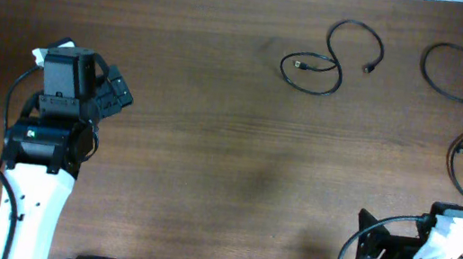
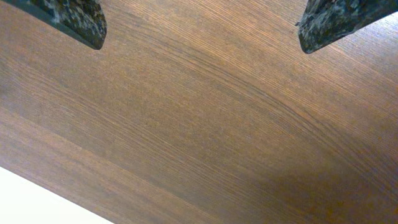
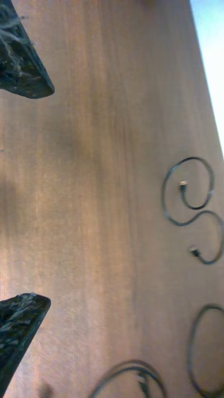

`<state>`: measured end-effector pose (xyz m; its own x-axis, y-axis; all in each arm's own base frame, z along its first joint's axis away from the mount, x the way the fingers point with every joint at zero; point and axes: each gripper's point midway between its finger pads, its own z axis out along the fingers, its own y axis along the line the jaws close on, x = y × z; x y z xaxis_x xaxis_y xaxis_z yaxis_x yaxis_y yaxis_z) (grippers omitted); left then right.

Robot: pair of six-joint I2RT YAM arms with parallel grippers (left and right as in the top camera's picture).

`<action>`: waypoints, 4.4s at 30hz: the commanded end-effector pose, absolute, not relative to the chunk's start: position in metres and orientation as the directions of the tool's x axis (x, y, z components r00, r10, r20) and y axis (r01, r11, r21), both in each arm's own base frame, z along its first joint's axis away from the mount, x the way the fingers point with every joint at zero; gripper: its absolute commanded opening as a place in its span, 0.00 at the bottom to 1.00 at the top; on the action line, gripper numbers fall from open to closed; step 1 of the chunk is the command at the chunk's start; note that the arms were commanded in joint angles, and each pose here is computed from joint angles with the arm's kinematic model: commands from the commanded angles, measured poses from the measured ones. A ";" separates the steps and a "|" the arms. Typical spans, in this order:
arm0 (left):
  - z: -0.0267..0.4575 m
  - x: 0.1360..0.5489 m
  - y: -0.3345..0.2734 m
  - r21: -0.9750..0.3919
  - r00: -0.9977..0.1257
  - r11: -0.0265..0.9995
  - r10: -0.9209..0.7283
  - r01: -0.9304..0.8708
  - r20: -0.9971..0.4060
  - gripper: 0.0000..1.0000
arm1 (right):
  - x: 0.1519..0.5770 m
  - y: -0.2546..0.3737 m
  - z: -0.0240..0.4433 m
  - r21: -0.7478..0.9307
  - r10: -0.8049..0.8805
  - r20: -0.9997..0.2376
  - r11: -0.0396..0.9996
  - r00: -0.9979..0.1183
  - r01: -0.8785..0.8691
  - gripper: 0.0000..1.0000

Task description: Untangle cables

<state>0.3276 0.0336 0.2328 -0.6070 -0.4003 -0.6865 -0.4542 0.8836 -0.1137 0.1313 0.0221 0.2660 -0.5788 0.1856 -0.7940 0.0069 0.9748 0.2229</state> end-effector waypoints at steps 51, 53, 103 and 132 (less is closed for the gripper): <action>0.238 0.327 0.037 -0.121 -0.585 0.874 -0.412 -0.471 -0.698 0.99 | 0.246 -0.001 0.156 0.173 0.173 -0.982 0.985 -0.075 0.008 0.99; 0.238 0.327 0.037 -0.121 -0.585 0.874 -0.412 -0.471 -0.698 0.99 | 0.246 0.000 0.156 0.152 0.152 -0.985 0.988 -0.075 0.006 0.99; 0.275 0.144 0.001 -0.282 -0.542 0.936 -0.351 -0.210 -0.763 0.98 | 0.246 0.003 0.157 0.000 -0.002 -0.997 1.000 -0.072 -0.028 0.99; 0.156 0.245 0.019 0.064 -0.087 0.995 0.057 -0.076 -0.995 0.99 | 0.246 0.003 0.157 0.000 -0.002 -0.997 1.000 -0.072 -0.028 0.99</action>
